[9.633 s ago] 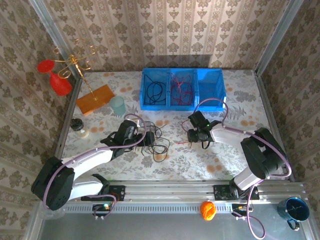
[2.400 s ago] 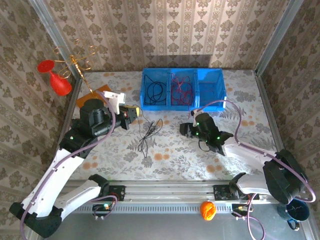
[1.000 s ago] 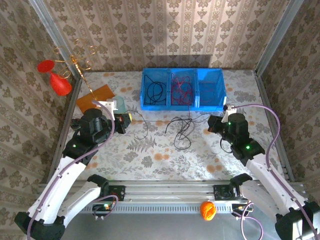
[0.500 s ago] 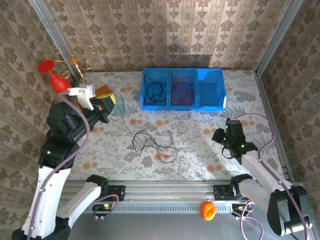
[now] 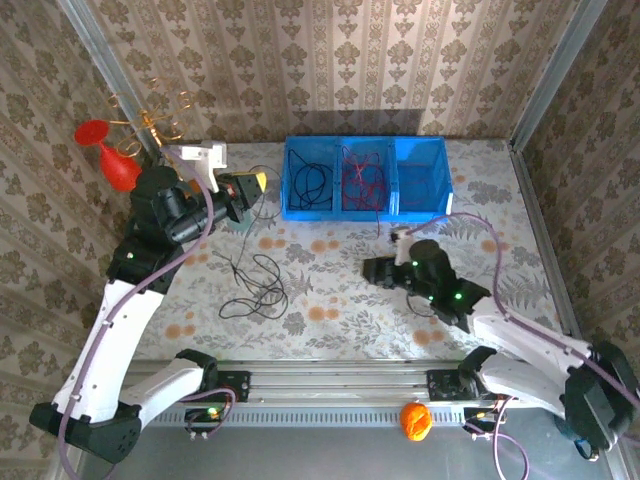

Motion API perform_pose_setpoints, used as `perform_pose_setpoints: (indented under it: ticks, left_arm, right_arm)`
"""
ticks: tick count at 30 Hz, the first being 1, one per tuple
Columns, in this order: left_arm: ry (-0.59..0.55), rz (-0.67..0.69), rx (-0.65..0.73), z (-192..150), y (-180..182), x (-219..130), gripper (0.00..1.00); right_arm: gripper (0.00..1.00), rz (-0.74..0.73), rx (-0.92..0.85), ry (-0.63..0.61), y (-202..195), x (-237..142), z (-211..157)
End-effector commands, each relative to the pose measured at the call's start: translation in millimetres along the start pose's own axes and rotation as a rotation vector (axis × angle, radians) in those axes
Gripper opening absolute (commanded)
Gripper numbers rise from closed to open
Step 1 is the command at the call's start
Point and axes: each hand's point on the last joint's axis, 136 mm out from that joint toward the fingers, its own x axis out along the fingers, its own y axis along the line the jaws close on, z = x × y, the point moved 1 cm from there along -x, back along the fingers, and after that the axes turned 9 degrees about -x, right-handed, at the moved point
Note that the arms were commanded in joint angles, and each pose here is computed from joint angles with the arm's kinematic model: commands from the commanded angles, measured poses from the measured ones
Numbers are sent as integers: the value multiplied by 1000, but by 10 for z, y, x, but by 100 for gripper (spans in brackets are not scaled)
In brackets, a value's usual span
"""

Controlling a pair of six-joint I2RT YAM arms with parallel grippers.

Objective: Untangle the cables

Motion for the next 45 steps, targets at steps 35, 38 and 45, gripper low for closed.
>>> perform_pose_setpoints:
  ticks: [35,38,45]
  left_arm:
    - [-330,410,-15,534,718,-693,0]
    - [-358,378,-28,690,668,-728,0]
    - [-400,285,25,1071,275,-774,0]
  right_arm:
    - [0,-190,89,136,-627,112,-511]
    - [0,-330,191,203,-1046,-83,-751]
    - [0,-484,355,267,-1396,-193,-1021]
